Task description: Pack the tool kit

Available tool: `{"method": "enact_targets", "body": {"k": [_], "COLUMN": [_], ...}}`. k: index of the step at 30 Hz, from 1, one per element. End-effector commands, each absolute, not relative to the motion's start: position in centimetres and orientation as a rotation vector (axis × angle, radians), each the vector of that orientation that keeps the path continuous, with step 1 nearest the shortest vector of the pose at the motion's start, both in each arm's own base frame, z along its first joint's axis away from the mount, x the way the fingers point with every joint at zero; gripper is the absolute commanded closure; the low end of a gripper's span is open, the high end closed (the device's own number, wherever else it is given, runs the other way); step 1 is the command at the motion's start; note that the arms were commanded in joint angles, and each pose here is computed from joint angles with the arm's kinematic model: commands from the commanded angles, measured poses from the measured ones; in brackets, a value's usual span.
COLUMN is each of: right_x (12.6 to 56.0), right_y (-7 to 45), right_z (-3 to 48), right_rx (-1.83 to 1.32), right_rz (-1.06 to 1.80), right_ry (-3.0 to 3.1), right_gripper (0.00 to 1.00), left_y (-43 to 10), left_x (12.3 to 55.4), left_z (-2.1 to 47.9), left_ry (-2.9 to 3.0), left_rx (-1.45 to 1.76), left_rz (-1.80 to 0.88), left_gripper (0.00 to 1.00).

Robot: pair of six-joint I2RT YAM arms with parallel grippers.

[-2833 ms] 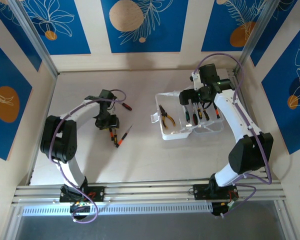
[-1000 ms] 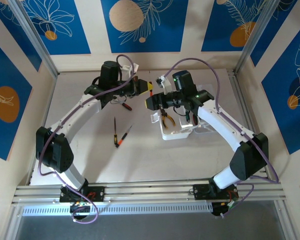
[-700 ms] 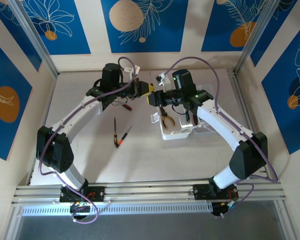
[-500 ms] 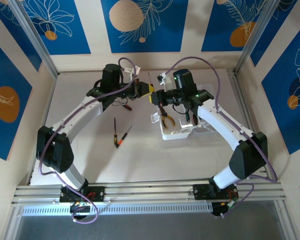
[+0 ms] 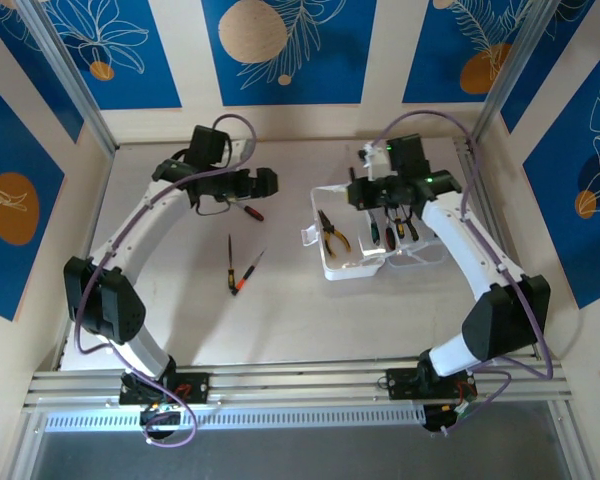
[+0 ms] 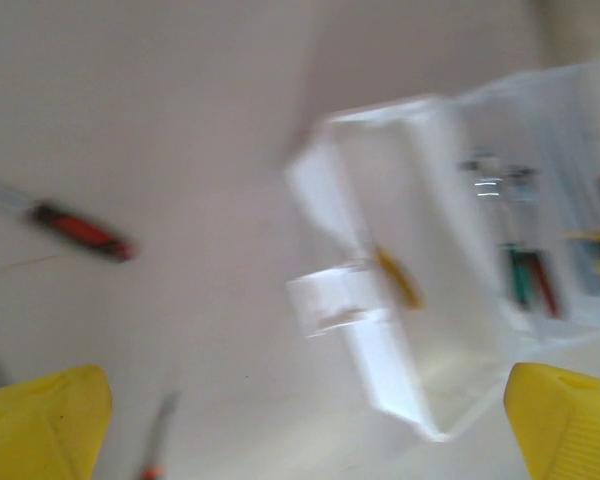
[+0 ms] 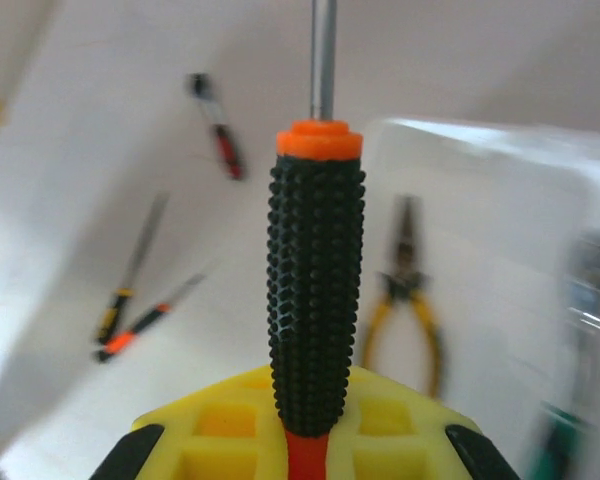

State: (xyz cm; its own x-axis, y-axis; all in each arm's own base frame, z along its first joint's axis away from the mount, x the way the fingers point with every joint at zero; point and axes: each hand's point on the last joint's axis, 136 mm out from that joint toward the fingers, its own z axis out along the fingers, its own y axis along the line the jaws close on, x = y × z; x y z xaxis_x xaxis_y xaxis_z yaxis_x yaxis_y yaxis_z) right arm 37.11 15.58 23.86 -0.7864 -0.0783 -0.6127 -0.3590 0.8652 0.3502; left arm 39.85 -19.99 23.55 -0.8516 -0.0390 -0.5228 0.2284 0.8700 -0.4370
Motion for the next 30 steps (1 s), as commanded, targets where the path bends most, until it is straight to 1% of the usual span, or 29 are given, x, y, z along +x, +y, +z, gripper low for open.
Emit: {"method": "enact_targets", "body": {"k": [1, 4, 9, 15, 22, 30], "right_x": [35.8, 35.9, 35.6, 35.8, 36.1, 35.9], "right_y": [9.0, 4.3, 0.0, -1.3, -1.7, -2.1], "right_z": [22.9, 22.1, 19.8, 16.7, 14.8, 13.6], "right_rx": [-0.216, -0.105, -0.076, -0.112, -0.123, -0.097], "right_rz": [0.353, 0.180, -0.047, -0.174, -0.207, -0.228], "right_ry": [2.546, 2.590, 2.682, 2.753, 2.804, 2.851], "right_gripper": [1.00, 1.00, 1.00, 1.00, 1.00, 0.77], "left_y": [-14.5, -13.0, -11.8, -11.8, -12.1, -12.5], "left_x": [38.4, 38.3, 38.0, 38.2, 39.0, 40.3], "left_z": [19.8, 18.1, 15.2, 13.2, 12.2, 12.0], "left_ry": [2.660, 2.698, 2.761, 2.809, 2.823, 2.826], "left_rx": [0.120, 0.087, 0.064, 0.072, 0.078, 0.087], "left_rz": [-0.371, -0.312, -0.266, -0.275, -0.307, -0.324], "left_gripper": [0.00, 0.00, 0.00, 0.00, 0.00, 0.00]}}
